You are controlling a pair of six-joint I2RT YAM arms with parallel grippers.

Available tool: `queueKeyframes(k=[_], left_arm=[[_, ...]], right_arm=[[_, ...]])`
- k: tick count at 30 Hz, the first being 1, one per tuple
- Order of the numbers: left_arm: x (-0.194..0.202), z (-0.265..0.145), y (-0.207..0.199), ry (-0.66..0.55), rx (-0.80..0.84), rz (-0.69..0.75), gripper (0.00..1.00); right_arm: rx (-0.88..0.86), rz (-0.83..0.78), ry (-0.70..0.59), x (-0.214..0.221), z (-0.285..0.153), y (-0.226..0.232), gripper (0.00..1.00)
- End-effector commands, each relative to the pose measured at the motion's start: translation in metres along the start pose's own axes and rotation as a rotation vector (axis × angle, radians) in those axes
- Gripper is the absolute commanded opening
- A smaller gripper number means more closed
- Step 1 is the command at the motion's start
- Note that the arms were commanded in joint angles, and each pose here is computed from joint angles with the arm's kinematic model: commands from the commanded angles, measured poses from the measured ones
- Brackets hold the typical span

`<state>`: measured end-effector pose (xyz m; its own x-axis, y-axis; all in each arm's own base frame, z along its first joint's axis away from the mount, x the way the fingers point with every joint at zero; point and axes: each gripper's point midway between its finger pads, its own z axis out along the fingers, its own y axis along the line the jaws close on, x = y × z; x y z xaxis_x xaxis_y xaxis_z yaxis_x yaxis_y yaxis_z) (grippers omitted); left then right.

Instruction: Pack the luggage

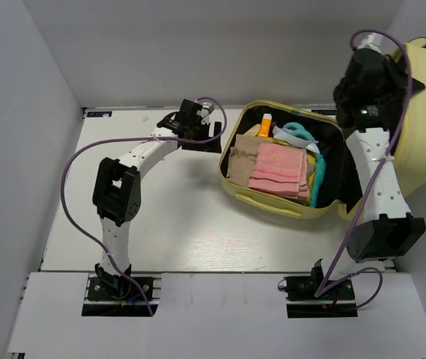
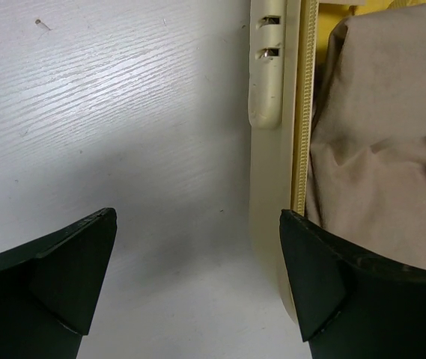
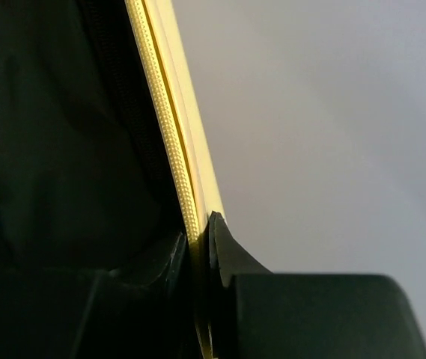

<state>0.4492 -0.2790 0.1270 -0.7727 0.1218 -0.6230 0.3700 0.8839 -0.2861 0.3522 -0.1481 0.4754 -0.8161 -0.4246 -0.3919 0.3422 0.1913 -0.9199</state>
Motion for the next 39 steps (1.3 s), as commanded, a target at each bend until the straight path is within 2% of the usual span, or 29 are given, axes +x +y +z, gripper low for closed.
queueKeyframes(k=[1,7,8,9,10,11,12,13,14,15,16,17,18,19,20,21,22,23,24,25,26,27,30,34,35,36,37,38,39], left_arm=[[-0.014,-0.004,-0.012,-0.043,0.027,-0.004,1.0],[-0.021,-0.017,-0.006,-0.067,0.005,-0.011,1.0],[-0.019,-0.021,-0.006,-0.061,-0.002,-0.016,1.0],[-0.023,-0.026,0.005,-0.074,-0.027,-0.026,1.0],[-0.018,-0.032,0.01,-0.066,-0.045,-0.03,1.0],[-0.021,-0.039,0.013,-0.075,-0.057,-0.036,1.0],[-0.022,-0.046,0.026,-0.082,-0.096,-0.053,1.0],[-0.007,-0.047,0.043,-0.051,-0.133,-0.09,1.0],[-0.017,-0.068,0.055,-0.096,-0.162,-0.114,1.0],[-0.017,-0.075,0.064,-0.107,-0.175,-0.134,1.0],[-0.004,-0.079,0.084,-0.088,-0.211,-0.179,1.0],[-0.001,-0.1,0.102,-0.115,-0.254,-0.22,1.0],[0.017,-0.102,0.115,-0.083,-0.285,-0.24,1.0],[0.018,-0.122,0.144,-0.114,-0.354,-0.295,1.0],[0.04,-0.128,0.154,-0.086,-0.38,-0.326,1.0],[0.049,-0.134,0.163,-0.078,-0.399,-0.35,1.0],[0.05,-0.152,0.185,-0.11,-0.437,-0.397,1.0],[0.073,-0.151,0.194,-0.069,-0.458,-0.427,1.0],[0.073,-0.164,0.195,-0.09,-0.467,-0.439,1.0],[0.082,-0.176,0.217,-0.09,-0.5,-0.502,1.0],[0.089,-0.18,0.219,-0.084,-0.503,-0.522,1.0],[0.089,-0.19,0.219,-0.103,-0.494,-0.536,1.0],[0.095,-0.197,0.213,-0.113,-0.47,-0.527,1.0],[0.094,-0.191,0.189,-0.121,-0.392,-0.458,1.0],[0.095,-0.186,0.179,-0.108,-0.38,-0.429,1.0],[0.096,-0.187,0.179,-0.108,-0.384,-0.428,1.0],[0.096,-0.18,0.162,-0.089,-0.356,-0.39,1.0],[0.096,-0.18,0.161,-0.088,-0.356,-0.392,1.0],[0.095,-0.177,0.153,-0.079,-0.341,-0.376,1.0]], right_arm=[[-0.034,0.164,-0.132,-0.058,-0.038,0.03,0.0],[-0.059,0.117,-0.284,-0.143,-0.117,0.068,0.0],[-0.068,0.182,-0.32,-0.155,-0.138,0.066,0.0],[-0.08,0.156,-0.329,-0.165,-0.149,0.085,0.0],[-0.119,0.161,-0.395,-0.182,-0.189,0.098,0.14],[-0.131,0.191,-0.412,-0.188,-0.204,0.103,0.35],[-0.145,0.159,-0.43,-0.198,-0.221,0.135,0.57],[-0.195,0.204,-0.515,-0.207,-0.268,0.139,0.84],[-0.214,0.215,-0.542,-0.211,-0.286,0.147,0.9],[-0.235,0.201,-0.575,-0.216,-0.305,0.169,0.9],[-0.302,0.278,-0.652,-0.219,-0.351,0.166,0.9],[-0.342,0.34,-0.672,-0.22,-0.368,0.17,0.9],[-0.41,0.38,-0.724,-0.217,-0.407,0.181,0.9],[-0.449,0.419,-0.754,-0.219,-0.42,0.179,0.9],[-0.545,0.566,-0.757,-0.222,-0.438,0.185,0.9],[-0.613,0.488,-0.826,-0.213,-0.469,0.197,0.9],[-0.667,0.503,-0.849,-0.212,-0.482,0.199,0.9],[-0.863,0.586,-0.922,-0.218,-0.517,0.21,0.9],[-0.955,0.48,-0.978,-0.201,-0.548,0.226,0.9],[-1.038,0.474,-1.02,-0.198,-0.566,0.226,0.9],[-1.233,0.476,-1.075,-0.193,-0.602,0.236,0.9],[-1.294,0.482,-1.101,-0.189,-0.619,0.23,0.9],[-1.453,0.535,-1.05,-0.189,-0.627,0.219,0.9],[-1.514,0.541,-0.85,-0.177,-0.578,0.229,0.9],[-1.517,0.578,-0.811,-0.176,-0.545,0.205,0.9],[-1.541,0.567,-0.67,-0.164,-0.52,0.232,0.9],[-1.503,0.578,-0.581,-0.154,-0.477,0.237,0.9],[-1.516,0.691,-0.593,-0.157,-0.457,0.19,0.9],[-1.45,0.65,-0.456,-0.133,-0.415,0.237,0.89]])
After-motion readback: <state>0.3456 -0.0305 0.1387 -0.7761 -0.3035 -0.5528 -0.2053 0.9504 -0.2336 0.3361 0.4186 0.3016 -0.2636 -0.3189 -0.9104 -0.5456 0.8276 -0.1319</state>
